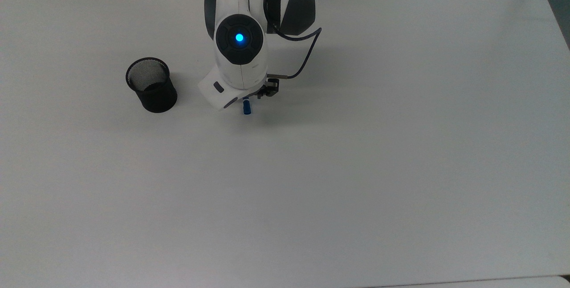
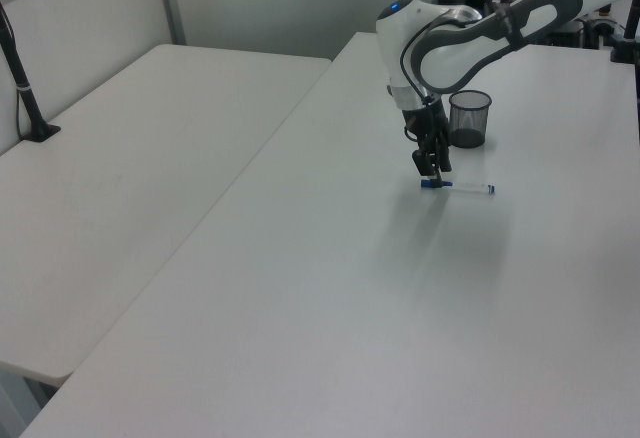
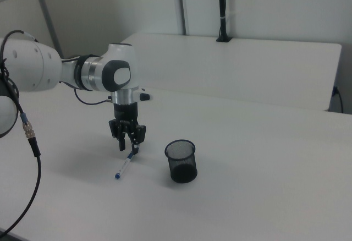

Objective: Insert the marker
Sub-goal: 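Close the gripper on the marker's blue-capped end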

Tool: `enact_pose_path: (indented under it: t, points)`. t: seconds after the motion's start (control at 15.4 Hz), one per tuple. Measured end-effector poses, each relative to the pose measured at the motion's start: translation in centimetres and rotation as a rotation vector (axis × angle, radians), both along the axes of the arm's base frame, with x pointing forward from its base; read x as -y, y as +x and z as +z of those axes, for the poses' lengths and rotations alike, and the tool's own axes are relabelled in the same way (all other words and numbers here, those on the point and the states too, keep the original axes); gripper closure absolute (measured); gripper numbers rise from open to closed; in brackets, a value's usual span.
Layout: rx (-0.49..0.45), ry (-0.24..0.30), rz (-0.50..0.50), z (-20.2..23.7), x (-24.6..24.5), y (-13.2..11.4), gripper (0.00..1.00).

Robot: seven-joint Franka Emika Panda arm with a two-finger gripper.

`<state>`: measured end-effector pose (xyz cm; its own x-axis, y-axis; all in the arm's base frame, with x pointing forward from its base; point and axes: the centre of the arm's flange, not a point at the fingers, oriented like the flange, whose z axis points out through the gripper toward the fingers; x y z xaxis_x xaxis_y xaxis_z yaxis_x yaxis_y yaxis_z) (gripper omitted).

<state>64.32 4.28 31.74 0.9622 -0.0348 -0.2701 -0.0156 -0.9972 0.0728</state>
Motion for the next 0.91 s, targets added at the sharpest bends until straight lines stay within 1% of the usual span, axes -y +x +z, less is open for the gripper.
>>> enact_pose_path:
  t: [0.06,0.13,0.26,0.32,0.39,0.45,0.52,0.58,0.91]
  points:
    - [0.001,0.0,0.003,-0.3,-0.1,0.1,0.44]
    - [0.002,0.0,0.005,-0.5,-0.2,0.1,0.49]
    - [0.0,0.0,0.008,-0.9,-0.2,0.1,0.53]
    - [-0.001,-0.001,0.009,-1.0,-0.2,0.2,0.62]
    - [0.0,0.0,0.009,-1.2,-0.2,0.2,0.65]
    - [0.0,0.0,0.009,-1.3,-0.2,0.2,0.66]
    - [-0.001,-0.001,0.01,-1.4,-0.2,0.2,0.72]
    - [-0.001,-0.001,0.01,-1.4,-0.2,0.2,0.82]
    - [-0.001,-0.001,0.01,-1.4,-0.2,0.2,0.83]
